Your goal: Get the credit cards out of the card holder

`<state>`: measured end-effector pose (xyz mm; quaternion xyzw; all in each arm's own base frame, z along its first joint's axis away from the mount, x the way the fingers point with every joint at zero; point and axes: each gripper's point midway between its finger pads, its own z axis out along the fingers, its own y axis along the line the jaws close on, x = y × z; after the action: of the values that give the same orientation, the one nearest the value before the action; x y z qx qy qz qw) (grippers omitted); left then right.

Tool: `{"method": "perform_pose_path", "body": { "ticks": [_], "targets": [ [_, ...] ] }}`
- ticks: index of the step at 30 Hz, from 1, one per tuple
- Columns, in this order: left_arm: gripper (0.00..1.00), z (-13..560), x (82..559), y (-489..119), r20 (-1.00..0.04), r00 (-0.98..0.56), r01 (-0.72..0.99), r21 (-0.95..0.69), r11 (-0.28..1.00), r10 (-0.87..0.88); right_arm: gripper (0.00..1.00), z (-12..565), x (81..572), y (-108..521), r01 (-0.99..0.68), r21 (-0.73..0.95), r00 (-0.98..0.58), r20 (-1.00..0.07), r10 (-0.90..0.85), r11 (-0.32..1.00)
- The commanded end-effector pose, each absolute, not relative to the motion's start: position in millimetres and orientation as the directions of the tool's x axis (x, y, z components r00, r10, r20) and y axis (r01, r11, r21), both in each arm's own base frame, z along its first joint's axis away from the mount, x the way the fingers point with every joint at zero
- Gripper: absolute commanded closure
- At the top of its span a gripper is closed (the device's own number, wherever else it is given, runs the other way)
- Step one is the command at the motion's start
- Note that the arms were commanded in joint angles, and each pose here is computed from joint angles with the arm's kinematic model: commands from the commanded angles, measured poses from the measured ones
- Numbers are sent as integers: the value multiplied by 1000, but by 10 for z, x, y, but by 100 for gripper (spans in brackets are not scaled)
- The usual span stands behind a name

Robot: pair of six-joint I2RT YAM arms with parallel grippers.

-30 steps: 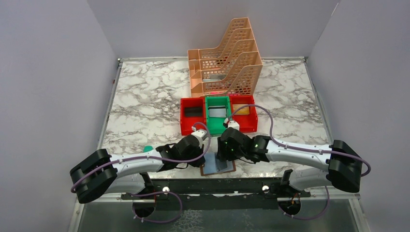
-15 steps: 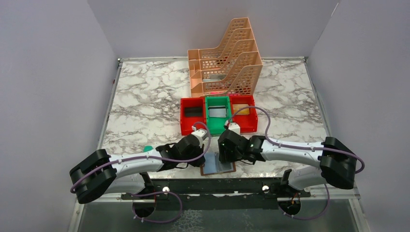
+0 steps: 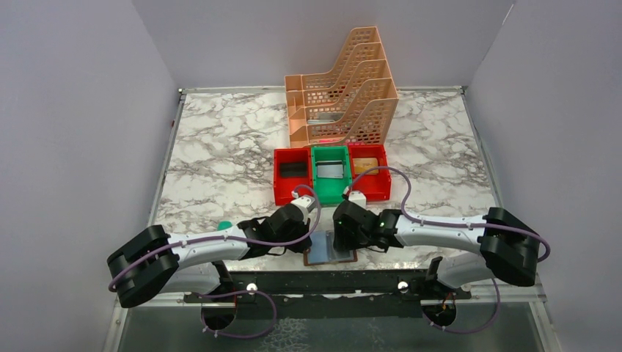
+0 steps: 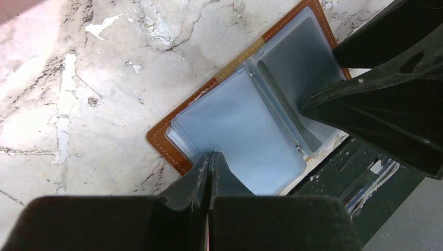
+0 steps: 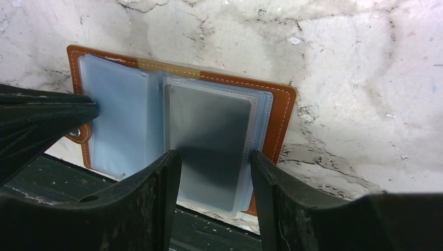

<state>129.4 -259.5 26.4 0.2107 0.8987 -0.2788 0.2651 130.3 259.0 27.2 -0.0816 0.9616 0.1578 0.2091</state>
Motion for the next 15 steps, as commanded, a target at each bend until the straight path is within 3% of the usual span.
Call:
{"method": "perform_pose_path", "body": {
  "ticks": [1, 5, 15],
  "targets": [
    [99, 309, 1303, -2656, -602, -767, 531, -402, 746, 222, 46, 233, 1246, 2597, -212, 269, -911, -401, -91, 939],
    [99, 308, 1301, -2659, -604, -766, 532, -405, 744, 219, 50, 376, 1260, 2702, -235, 331, -902, -425, -78, 914],
    [99, 286, 1298, -2686, -596, -771, 533, -408, 741, 225, 49, 564, 1238, 2843, -304, 387, -888, -445, -113, 871]
  ]
}}
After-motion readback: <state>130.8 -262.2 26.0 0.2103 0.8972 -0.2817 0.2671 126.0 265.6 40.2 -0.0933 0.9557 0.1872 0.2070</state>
